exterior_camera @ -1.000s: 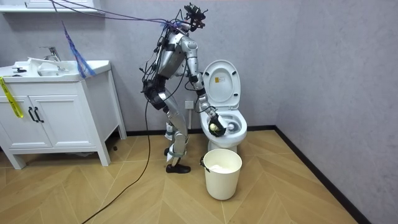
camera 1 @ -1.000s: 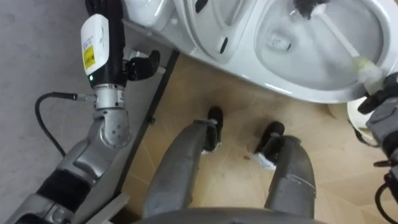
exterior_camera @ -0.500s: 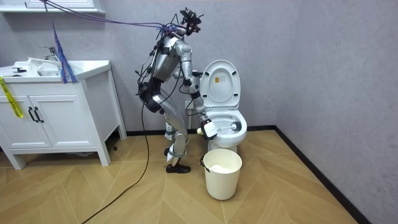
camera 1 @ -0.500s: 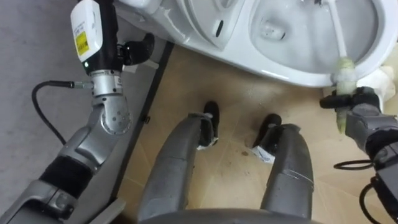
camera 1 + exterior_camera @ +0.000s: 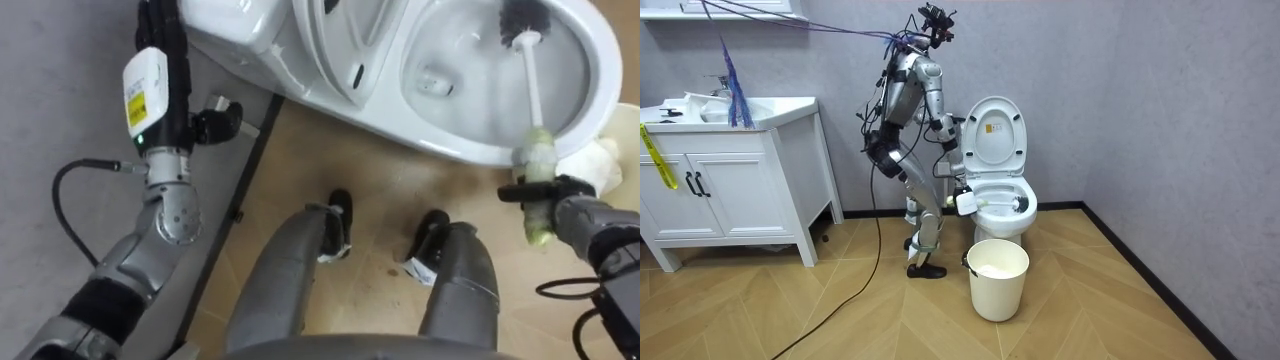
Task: Brush toilet
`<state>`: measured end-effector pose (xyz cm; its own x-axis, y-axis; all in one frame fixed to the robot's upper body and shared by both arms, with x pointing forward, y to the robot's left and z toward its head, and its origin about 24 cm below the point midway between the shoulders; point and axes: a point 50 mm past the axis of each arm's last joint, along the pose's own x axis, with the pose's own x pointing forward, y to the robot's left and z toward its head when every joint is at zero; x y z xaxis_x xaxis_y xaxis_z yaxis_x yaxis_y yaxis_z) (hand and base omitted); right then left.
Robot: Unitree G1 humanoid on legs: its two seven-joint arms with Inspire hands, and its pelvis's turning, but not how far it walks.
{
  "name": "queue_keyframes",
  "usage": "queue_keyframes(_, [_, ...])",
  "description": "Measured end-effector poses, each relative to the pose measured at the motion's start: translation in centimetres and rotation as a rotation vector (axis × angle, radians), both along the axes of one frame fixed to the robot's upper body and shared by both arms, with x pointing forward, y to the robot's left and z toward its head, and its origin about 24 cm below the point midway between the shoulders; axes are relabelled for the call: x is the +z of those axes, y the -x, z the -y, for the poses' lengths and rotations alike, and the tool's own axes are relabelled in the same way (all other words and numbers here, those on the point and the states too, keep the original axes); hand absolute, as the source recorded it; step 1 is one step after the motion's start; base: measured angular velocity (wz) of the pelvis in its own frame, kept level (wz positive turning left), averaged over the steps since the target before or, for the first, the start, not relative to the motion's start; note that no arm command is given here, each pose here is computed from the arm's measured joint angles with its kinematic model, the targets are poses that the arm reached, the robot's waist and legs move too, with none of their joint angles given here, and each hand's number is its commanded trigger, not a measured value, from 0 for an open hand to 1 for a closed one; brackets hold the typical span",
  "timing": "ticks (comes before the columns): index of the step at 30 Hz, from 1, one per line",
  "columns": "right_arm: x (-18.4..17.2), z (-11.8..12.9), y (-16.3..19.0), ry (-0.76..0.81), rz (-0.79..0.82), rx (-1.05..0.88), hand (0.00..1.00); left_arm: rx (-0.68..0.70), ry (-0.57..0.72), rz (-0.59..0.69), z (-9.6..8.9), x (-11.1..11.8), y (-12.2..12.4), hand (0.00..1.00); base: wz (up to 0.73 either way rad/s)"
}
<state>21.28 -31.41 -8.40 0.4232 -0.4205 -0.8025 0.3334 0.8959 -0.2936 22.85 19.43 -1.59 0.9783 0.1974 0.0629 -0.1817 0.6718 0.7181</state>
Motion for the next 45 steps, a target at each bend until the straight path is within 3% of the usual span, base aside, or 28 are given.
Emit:
queue_keyframes(6, [-3.2, -1.7, 4.3, -0.103, -0.059, -0.077, 1.00, 0.145, 0.150, -0.212, -1.5, -3.7, 3.7, 0.00, 0.04])
queue_keyframes(10, [-5.0, -3.1, 7.2, -0.195, -0.101, -0.134, 1.00, 0.225, 0.199, -0.278, -2.6, -5.0, 5.4, 0.00, 0.18])
queue_keyframes(15, [-7.0, -4.0, 13.9, -0.222, -0.239, -0.137, 1.00, 0.302, 0.225, -0.378, -4.1, -6.5, 9.2, 0.00, 0.03])
queue_keyframes(19, [-7.2, -4.1, 16.2, -0.224, -0.164, -0.193, 1.00, 0.395, 0.239, -0.446, -5.0, -7.4, 12.5, 0.00, -0.01])
queue_keyframes(23, [-6.7, -3.2, 16.5, -0.186, -0.091, -0.236, 1.00, 0.423, 0.226, -0.494, -5.2, -7.9, 14.6, 0.00, -0.05])
queue_keyframes(32, [-5.5, -2.1, 15.4, -0.001, -0.031, -0.134, 1.00, 0.555, 0.241, -0.597, -7.0, -9.4, 18.6, 0.00, -0.13])
queue_keyframes(38, [-4.8, -1.7, 14.8, 0.119, -0.029, -0.083, 1.00, 0.668, 0.288, -0.693, -7.6, -10.7, 21.0, 0.00, -0.20])
queue_keyframes(45, [-4.8, -1.2, 16.5, 0.180, -0.064, -0.170, 1.00, 0.759, 0.338, -0.813, -7.6, -11.8, 22.7, 0.00, -0.16])
